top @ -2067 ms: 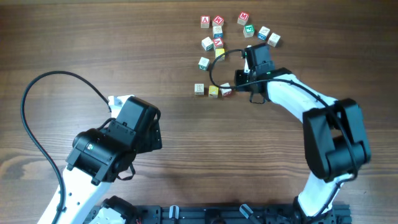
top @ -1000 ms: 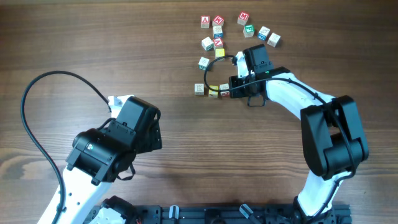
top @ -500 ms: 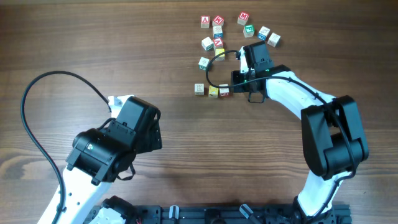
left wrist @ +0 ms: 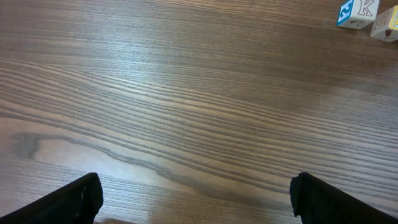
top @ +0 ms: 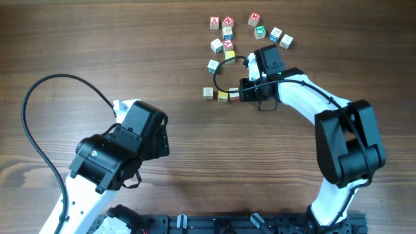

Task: Form a horizontal line
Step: 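Push the blue-D block with the right gripper against the row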

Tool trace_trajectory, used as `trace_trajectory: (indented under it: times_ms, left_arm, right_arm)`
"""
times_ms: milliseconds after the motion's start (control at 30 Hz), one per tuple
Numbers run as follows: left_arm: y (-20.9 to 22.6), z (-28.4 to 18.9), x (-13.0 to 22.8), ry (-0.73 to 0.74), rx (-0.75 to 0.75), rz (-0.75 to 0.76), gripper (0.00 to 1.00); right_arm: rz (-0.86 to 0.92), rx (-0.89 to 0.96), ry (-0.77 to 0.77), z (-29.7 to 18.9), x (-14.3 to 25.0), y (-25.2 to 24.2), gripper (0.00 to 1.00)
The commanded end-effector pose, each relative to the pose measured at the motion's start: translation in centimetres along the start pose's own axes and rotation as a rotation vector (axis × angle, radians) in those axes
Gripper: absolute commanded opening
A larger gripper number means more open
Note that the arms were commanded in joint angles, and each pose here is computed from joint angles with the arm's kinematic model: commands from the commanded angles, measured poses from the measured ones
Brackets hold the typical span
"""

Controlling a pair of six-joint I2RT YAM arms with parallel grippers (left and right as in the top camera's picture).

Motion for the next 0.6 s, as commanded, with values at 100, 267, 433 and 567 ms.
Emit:
trace_trajectory:
  times_ms: [100,267,433,567]
  left_arm:
    - [0.1,0.0,0.0,0.0,0.0,-0.014,1.0]
    - [0.1,0.0,0.0,0.0,0.0,-0.014,1.0]
    - [0.1,0.0,0.0,0.0,0.0,-0.014,1.0]
    - [0.1,0.0,0.0,0.0,-0.001,-0.014,1.0]
  right_arm:
    - [0.007,-0.049,0.006,-0.1,-0.3,1.0,0.04]
    - [0.016,-0.045,0.005,-0.1,-0.3,0.9,0.05]
    - [0.013,0.009,-0.021,-0.1,-0.8,0.1,0.04]
    - [0.011,-0.024,-0.014,-0.1,-0.7,0.6,0.05]
Point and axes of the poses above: each gripper's point midway between its finger pads, its own z axis out along the fingers, its own y axis along the line the jaws close on, x = y × z, the point moved 1 cm from there along -z, back along the fingers, and after that the axes turned 1 degree about -z, right-handed, at the moved point
